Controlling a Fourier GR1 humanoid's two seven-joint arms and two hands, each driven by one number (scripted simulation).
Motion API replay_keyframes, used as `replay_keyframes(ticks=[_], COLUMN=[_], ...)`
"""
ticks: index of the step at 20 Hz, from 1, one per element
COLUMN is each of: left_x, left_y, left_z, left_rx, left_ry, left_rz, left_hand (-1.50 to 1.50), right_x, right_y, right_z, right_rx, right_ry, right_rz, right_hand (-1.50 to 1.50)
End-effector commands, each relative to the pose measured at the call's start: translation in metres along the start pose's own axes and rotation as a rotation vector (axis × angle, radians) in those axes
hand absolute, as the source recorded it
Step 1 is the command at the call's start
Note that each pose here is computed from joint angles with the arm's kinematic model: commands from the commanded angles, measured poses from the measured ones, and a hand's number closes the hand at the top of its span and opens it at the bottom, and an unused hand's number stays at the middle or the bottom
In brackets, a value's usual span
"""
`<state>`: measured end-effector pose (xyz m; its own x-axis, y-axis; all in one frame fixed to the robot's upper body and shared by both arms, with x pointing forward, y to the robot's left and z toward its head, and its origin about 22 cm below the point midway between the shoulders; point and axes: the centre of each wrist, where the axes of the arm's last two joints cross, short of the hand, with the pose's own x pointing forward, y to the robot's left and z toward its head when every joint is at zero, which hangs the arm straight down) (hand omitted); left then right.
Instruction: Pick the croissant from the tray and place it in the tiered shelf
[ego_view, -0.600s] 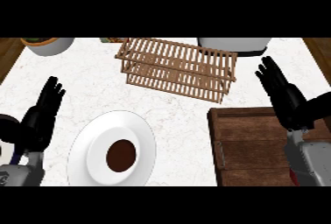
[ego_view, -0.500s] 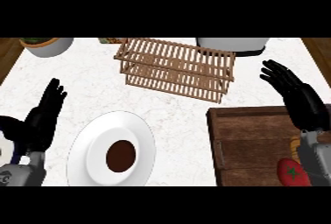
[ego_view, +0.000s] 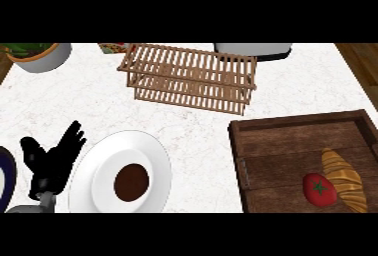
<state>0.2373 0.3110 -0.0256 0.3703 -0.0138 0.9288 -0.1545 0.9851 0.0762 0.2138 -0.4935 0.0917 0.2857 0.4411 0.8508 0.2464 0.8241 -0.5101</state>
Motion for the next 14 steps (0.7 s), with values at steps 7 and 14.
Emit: replay_keyframes(ticks=[7,14], left_x=[0.002,0.004], left_y=[-0.001,-0.01], left_z=[0.005,-0.007], left_rx=[-0.062,-0.077], left_ry=[0.07,0.066], left_rz=[0.003,0.0], left_hand=[0.0,0.0], right_x=[-0.018,0.05], right_y=[-0.095,-0.1], right_z=[0.051,0.051], right_rx=[0.261,0.443], right_ry=[-0.016,0.018], right_rz=[0.022,0.144], right_hand=[-1.5,-1.5])
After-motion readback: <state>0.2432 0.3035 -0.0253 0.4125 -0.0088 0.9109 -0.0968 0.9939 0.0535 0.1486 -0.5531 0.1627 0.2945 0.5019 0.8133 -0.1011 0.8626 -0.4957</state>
